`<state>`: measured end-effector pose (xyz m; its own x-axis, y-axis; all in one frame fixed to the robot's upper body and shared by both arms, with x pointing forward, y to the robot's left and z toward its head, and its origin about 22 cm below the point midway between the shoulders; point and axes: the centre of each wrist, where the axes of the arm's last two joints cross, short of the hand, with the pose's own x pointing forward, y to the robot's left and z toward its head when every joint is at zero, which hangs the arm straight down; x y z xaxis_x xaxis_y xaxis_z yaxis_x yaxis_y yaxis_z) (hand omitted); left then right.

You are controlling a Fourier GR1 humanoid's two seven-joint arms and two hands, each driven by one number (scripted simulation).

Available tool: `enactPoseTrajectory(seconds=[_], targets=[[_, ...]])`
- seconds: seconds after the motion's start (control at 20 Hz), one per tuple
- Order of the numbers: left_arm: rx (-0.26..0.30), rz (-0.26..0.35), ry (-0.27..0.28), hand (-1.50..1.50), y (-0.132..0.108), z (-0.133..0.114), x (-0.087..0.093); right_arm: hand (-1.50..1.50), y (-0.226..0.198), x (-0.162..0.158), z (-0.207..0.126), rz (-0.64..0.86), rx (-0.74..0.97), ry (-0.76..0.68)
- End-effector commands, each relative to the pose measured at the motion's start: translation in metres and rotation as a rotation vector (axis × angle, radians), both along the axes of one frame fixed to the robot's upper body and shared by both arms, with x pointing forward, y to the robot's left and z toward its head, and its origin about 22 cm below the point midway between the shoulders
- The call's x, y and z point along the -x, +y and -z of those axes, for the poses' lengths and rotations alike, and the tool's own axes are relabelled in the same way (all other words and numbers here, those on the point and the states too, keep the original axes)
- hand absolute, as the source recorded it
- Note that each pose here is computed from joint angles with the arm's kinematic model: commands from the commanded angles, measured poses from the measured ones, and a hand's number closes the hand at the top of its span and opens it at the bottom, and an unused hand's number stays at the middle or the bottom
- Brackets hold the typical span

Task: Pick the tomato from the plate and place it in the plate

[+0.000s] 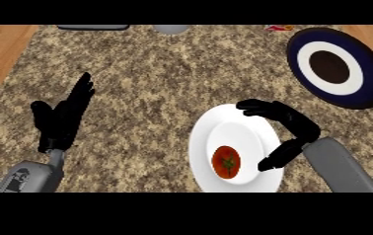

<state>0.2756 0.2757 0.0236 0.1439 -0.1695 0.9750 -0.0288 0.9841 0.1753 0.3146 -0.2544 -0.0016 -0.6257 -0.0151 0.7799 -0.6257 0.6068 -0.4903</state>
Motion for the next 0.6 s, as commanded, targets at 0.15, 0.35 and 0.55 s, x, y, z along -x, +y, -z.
enactPoseTrajectory(seconds=[0.15, 0.35, 0.55], targets=[[0.009, 0.002, 0.032, 0.00, 0.014, 0.000, 0.002, -1.50, 0.000, -0.008, 0.010, -0.143, 0.077, -0.110], [0.001, -0.015, 0.029, 0.00, -0.003, 0.012, -0.014, -1.50, -0.006, -0.017, 0.002, -0.161, 0.188, -0.123], [0.006, -0.025, 0.022, 0.00, 0.016, 0.001, -0.013, -1.50, 0.005, -0.003, -0.013, -0.187, 0.350, -0.151]])
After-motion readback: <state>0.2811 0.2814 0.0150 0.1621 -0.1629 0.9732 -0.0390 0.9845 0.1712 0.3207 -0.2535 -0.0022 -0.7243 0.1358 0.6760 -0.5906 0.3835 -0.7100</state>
